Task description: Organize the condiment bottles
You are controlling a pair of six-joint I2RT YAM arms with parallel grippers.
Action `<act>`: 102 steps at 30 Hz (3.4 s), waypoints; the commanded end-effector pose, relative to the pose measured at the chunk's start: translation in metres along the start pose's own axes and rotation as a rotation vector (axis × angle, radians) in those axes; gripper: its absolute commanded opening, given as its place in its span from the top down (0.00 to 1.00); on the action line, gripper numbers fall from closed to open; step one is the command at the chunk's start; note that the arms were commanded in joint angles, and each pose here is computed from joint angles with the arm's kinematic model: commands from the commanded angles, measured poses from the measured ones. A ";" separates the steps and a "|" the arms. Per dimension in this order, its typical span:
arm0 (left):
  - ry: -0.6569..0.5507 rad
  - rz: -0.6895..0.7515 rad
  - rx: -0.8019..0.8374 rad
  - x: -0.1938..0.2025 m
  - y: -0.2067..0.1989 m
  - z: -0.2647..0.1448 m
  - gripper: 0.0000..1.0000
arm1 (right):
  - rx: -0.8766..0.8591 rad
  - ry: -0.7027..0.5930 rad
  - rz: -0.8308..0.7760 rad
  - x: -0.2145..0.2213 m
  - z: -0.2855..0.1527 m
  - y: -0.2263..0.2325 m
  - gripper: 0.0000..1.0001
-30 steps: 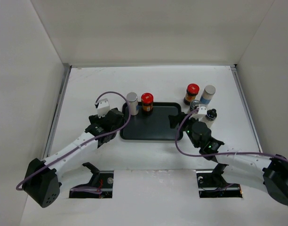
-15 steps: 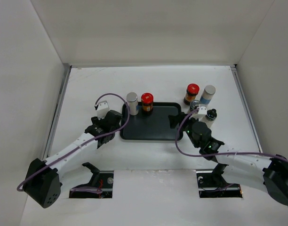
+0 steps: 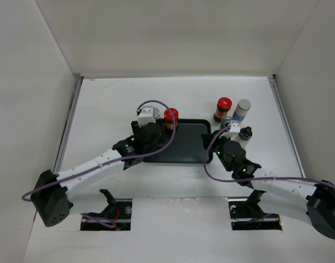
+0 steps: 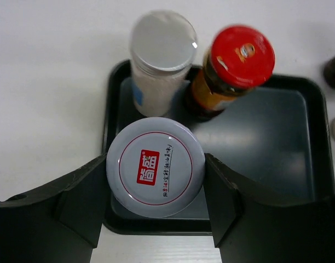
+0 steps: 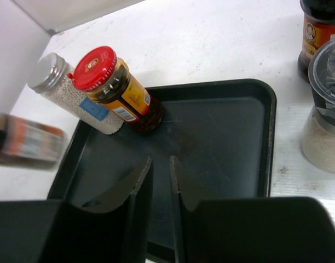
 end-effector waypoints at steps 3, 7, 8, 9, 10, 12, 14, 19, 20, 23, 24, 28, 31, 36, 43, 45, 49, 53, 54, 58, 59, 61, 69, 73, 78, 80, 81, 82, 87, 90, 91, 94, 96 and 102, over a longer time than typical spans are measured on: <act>-0.039 -0.037 0.086 0.000 -0.030 0.018 0.65 | -0.053 -0.069 0.037 -0.032 -0.002 0.021 0.79; -0.008 -0.007 0.068 0.018 -0.026 0.026 0.64 | -0.040 -0.059 0.027 -0.035 -0.001 0.021 0.77; 0.000 0.002 0.063 0.023 -0.024 0.027 0.64 | -0.036 -0.061 0.027 -0.036 -0.001 0.021 0.75; 0.009 0.014 0.054 0.028 -0.022 0.029 0.64 | -0.033 -0.062 0.027 -0.037 0.000 0.022 0.73; 0.016 0.023 0.050 0.032 -0.020 0.030 0.64 | -0.031 -0.062 0.022 -0.037 0.001 0.022 0.69; 0.033 0.038 0.035 0.042 -0.014 0.033 0.63 | -0.022 -0.068 0.019 -0.039 0.004 0.022 0.62; 0.044 0.043 0.028 0.049 -0.010 0.035 0.62 | -0.014 -0.071 0.015 -0.041 0.005 0.022 0.53; 0.057 0.061 0.013 0.061 -0.001 0.035 0.50 | 0.040 -0.120 -0.014 -0.066 0.012 0.020 0.30; 0.052 0.058 0.010 0.062 0.001 0.035 0.45 | 0.055 -0.125 -0.020 -0.072 0.015 0.019 0.28; 0.016 0.025 0.022 0.054 0.003 0.031 0.26 | 0.098 -0.124 -0.038 -0.085 0.029 0.018 0.26; 0.003 0.015 0.030 0.051 0.003 0.029 0.20 | 0.117 -0.125 -0.054 -0.090 0.032 0.016 0.25; -0.080 -0.037 0.088 0.029 -0.001 0.019 0.05 | 0.205 -0.139 -0.098 -0.111 0.042 0.000 0.19; -0.186 -0.081 0.130 -0.002 -0.003 0.012 0.02 | 0.281 -0.144 -0.109 -0.124 0.056 -0.016 0.13; -0.393 -0.255 0.180 -0.048 0.009 -0.001 0.03 | 0.401 -0.103 -0.197 -0.132 0.088 -0.039 0.09; -0.521 -0.356 0.147 -0.046 0.049 0.000 0.04 | 0.524 0.005 -0.260 -0.137 0.102 -0.069 0.14; -0.522 -0.356 0.131 -0.042 0.058 0.002 0.04 | 0.549 0.022 -0.257 -0.136 0.103 -0.076 0.14; -0.509 -0.373 0.121 -0.030 0.063 0.010 0.04 | 0.571 0.073 -0.267 -0.130 0.109 -0.084 0.12; -0.485 -0.367 0.132 -0.022 0.061 0.015 0.04 | 0.574 0.105 -0.257 -0.123 0.118 -0.092 0.12; -0.482 -0.367 0.136 -0.022 0.060 0.016 0.04 | 0.576 0.107 -0.252 -0.122 0.119 -0.094 0.12; -0.493 -0.376 0.134 -0.023 0.063 0.015 0.04 | 0.584 0.128 -0.243 -0.116 0.128 -0.102 0.11; -0.493 -0.376 0.134 -0.022 0.063 0.015 0.04 | 0.587 0.133 -0.247 -0.115 0.130 -0.103 0.11; -0.494 -0.377 0.135 -0.022 0.063 0.015 0.04 | 0.592 0.140 -0.245 -0.111 0.134 -0.107 0.11; -0.483 -0.369 0.128 -0.020 0.063 0.020 0.04 | 0.561 0.125 -0.215 -0.107 0.154 -0.117 0.13; -0.488 -0.366 0.121 -0.021 0.066 0.020 0.04 | 0.547 0.119 -0.209 -0.107 0.167 -0.117 0.26; -0.495 -0.369 0.109 -0.021 0.070 0.022 0.04 | 0.521 0.007 -0.197 -0.133 0.167 -0.105 0.39; -0.487 -0.367 0.106 -0.018 0.071 0.024 0.04 | 0.483 -0.084 -0.187 -0.156 0.163 -0.093 0.41; -0.487 -0.367 0.106 -0.017 0.071 0.024 0.04 | 0.461 -0.122 -0.193 -0.167 0.160 -0.085 0.41; -0.489 -0.368 0.106 -0.017 0.071 0.024 0.04 | 0.440 -0.149 -0.198 -0.174 0.156 -0.075 0.42; -0.490 -0.372 0.103 -0.015 0.073 0.026 0.04 | 0.333 -0.178 -0.203 -0.180 0.137 -0.029 0.42; -0.490 -0.373 0.110 -0.016 0.071 0.026 0.04 | 0.268 -0.149 -0.189 -0.158 0.128 -0.009 0.42; -0.489 -0.374 0.108 -0.015 0.071 0.027 0.04 | 0.242 -0.133 -0.188 -0.149 0.125 -0.001 0.42; -0.480 -0.373 0.108 -0.012 0.071 0.030 0.04 | 0.174 -0.078 -0.196 -0.123 0.120 0.019 0.41; -0.486 -0.379 0.125 -0.014 0.069 0.027 0.04 | 0.139 -0.051 -0.204 -0.108 0.117 0.030 0.41; -0.500 -0.399 0.124 -0.016 0.074 0.024 0.04 | 0.064 0.017 -0.208 -0.074 0.119 0.051 0.41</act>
Point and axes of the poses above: each gripper's point midway between its finger pads, its own z axis out along the fingers, its own y axis along the line the jaws close on, x = y × z, the point moved 5 cm from there along -z, back along the fingers
